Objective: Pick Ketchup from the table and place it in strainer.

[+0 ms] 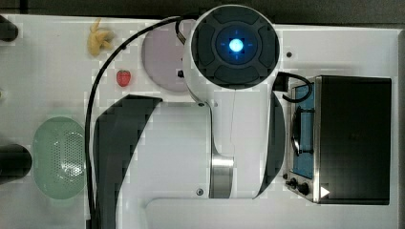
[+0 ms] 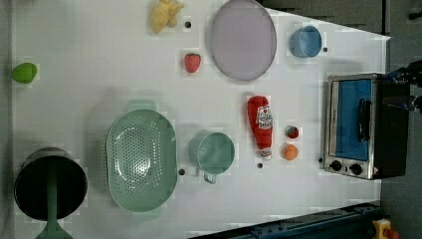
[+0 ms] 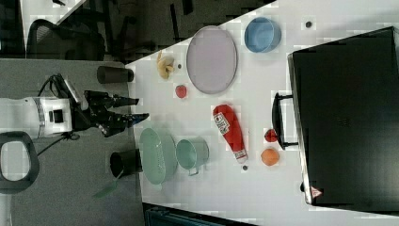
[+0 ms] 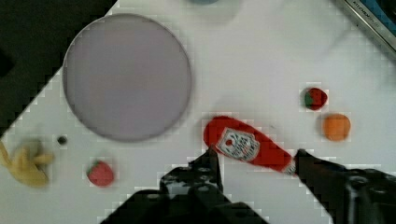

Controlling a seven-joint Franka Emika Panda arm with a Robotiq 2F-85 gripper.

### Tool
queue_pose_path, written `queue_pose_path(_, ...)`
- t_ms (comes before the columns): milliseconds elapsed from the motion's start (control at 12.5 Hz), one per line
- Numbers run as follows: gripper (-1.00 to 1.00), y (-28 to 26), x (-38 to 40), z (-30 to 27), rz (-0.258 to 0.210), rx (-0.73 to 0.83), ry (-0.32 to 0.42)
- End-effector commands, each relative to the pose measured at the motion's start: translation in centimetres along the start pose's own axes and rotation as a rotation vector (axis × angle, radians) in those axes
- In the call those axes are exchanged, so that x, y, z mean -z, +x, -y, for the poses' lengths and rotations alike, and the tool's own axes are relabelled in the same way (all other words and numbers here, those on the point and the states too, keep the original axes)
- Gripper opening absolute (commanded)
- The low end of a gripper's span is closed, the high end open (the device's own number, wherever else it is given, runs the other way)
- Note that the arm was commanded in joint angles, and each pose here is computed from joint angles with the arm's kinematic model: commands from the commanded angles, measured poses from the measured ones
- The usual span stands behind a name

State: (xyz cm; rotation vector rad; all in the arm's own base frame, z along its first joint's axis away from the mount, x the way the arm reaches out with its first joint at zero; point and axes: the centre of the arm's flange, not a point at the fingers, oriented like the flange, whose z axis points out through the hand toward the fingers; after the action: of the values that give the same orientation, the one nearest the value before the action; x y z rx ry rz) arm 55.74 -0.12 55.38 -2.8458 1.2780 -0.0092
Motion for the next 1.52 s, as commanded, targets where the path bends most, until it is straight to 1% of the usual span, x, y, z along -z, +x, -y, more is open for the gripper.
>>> queue_pose_path(80, 0.59, -2.9, 4.1, -6.8, 0.024, 0.022, -0.028)
queue_pose_path(240, 0.99, -2.9, 3.3, -6.5, 0.033, 0.029, -0.036)
queue_pose_path(400, 1.0, -3.1, 1.1, -5.8, 0.064, 0.056, -0.067)
queue_pose_path(560, 1.0, -3.3, -2.5, -4.8, 0.113, 0.107, -0.112)
queue_pose_path(720, 1.0, -3.5, -6.8, -3.6, 0.152, 0.224, -0.135)
queue_pose_path(800, 1.0, -3.7, -9.2, -3.1, 0.162, 0.311, -0.132)
queue_pose_path(880, 1.0, -3.8, -11.4, -2.8, 0.162, 0.404, -0.119)
queue_pose_path(1120, 1.0, -3.7, -17.3, -2.3, 0.116, 0.681, -0.058)
queue_pose_path(1280, 1.0, -4.1, -20.9, -2.5, 0.095, 0.862, -0.033)
queue_pose_path(1440, 1.0, -4.5, -24.0, -2.9, 0.069, 0.988, -0.013)
queue_pose_path(1520, 1.0, -4.7, -25.4, -3.1, 0.055, 1.005, -0.005)
